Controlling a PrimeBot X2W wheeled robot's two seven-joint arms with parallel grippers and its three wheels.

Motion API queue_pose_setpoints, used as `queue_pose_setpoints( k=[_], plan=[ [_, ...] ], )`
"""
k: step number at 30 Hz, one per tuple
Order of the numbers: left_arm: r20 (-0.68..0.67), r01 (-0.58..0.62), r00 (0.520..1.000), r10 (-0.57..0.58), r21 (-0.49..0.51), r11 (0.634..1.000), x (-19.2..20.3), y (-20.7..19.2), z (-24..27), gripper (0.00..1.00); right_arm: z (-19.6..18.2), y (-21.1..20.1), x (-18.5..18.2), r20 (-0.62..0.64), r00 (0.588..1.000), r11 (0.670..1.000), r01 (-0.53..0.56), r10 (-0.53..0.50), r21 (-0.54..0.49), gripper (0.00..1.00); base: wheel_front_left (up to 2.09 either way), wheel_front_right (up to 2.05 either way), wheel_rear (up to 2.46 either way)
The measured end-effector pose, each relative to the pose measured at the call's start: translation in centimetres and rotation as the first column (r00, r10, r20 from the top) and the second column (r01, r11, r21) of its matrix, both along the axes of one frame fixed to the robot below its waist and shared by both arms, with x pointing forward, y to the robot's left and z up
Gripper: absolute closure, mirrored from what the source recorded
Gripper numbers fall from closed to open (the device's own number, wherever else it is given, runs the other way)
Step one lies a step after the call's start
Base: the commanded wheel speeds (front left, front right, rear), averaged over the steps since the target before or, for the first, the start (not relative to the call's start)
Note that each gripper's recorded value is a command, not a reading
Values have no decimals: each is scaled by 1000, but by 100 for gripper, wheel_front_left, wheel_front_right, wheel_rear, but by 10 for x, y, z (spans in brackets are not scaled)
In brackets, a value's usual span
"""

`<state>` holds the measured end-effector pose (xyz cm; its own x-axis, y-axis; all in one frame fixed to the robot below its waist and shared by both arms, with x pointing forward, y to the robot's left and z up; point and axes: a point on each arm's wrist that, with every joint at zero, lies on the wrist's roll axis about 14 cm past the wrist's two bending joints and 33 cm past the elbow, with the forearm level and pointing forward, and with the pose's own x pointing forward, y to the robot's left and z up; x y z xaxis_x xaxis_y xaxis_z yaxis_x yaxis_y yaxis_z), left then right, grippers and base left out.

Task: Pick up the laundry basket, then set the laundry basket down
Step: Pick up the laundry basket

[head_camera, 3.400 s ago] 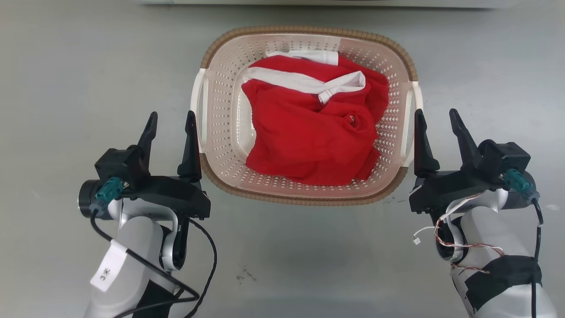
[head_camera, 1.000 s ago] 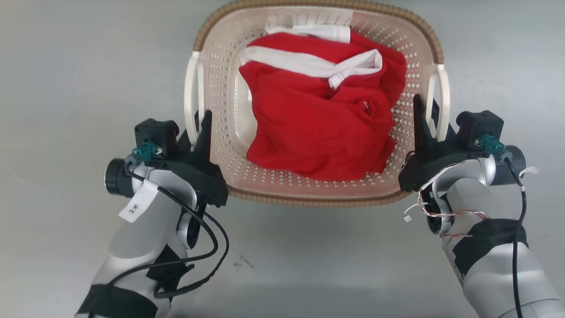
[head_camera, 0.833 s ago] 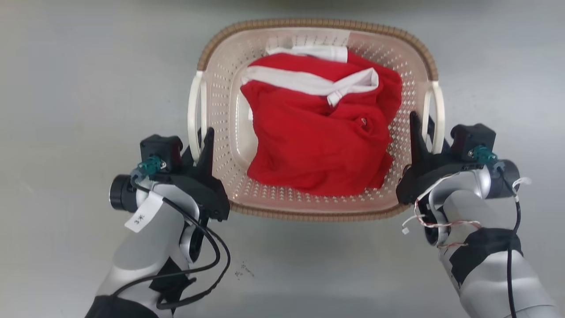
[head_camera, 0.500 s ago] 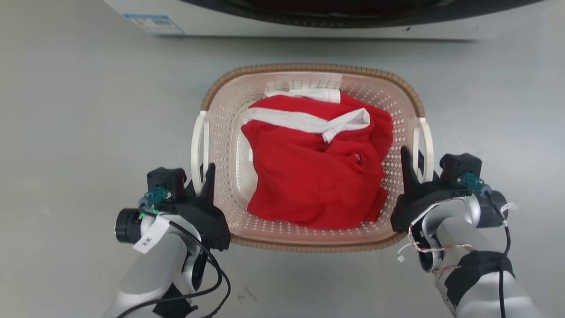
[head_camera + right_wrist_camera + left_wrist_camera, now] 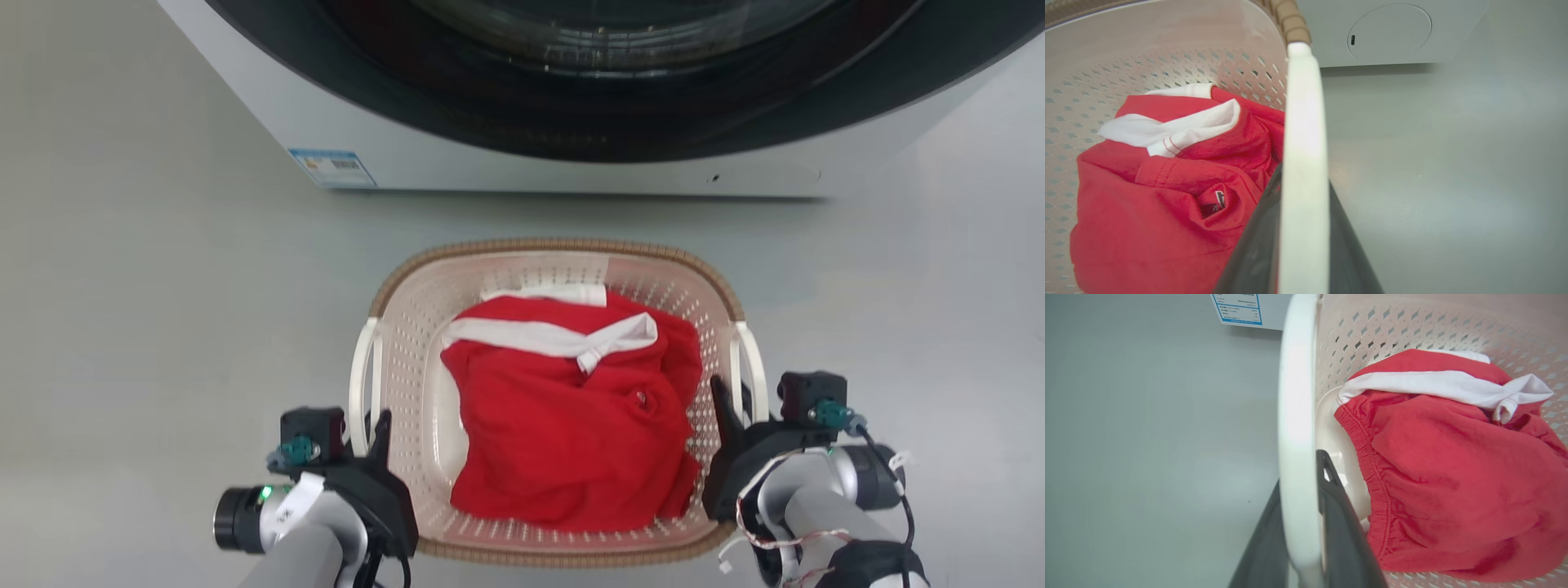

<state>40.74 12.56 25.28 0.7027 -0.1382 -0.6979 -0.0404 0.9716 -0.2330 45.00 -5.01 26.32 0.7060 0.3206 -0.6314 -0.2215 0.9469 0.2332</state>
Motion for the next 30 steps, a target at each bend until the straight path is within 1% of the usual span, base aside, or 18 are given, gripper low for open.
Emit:
queue_pose_setpoints(
  k=[7, 8, 16, 22, 26, 30],
  plan=[
    [-18, 10, 1000, -11, -7, 1000, -30, -3, 12, 100, 14, 2, -32, -60, 998, 1000, -23, 22, -13, 100, 0, 0, 0],
    [-18, 10, 1000, -11, -7, 1000, -30, -3, 12, 100, 14, 2, -32, -60, 998, 1000, -23, 22, -13, 100, 0, 0, 0],
    [-41, 25, 999, -25, -10, 1000, -65, -4, 23, 100, 22, 2, -79, -150, 988, 999, -31, 28, -18, 100, 0, 0, 0],
    [-72, 23, 997, -25, -19, 1000, -95, -5, 26, 100, 32, 4, -108, -186, 982, 999, -38, 35, -13, 100, 0, 0, 0],
    [-75, 39, 996, -40, -22, 999, -108, -7, 30, 100, 37, 2, -124, -204, 979, 999, -33, 29, -17, 100, 0, 0, 0],
    [-63, 51, 997, -52, -20, 999, -112, -8, 36, 100, 44, 1, -132, -208, 978, 1000, -23, 19, -16, 100, 0, 0, 0]
  ],
)
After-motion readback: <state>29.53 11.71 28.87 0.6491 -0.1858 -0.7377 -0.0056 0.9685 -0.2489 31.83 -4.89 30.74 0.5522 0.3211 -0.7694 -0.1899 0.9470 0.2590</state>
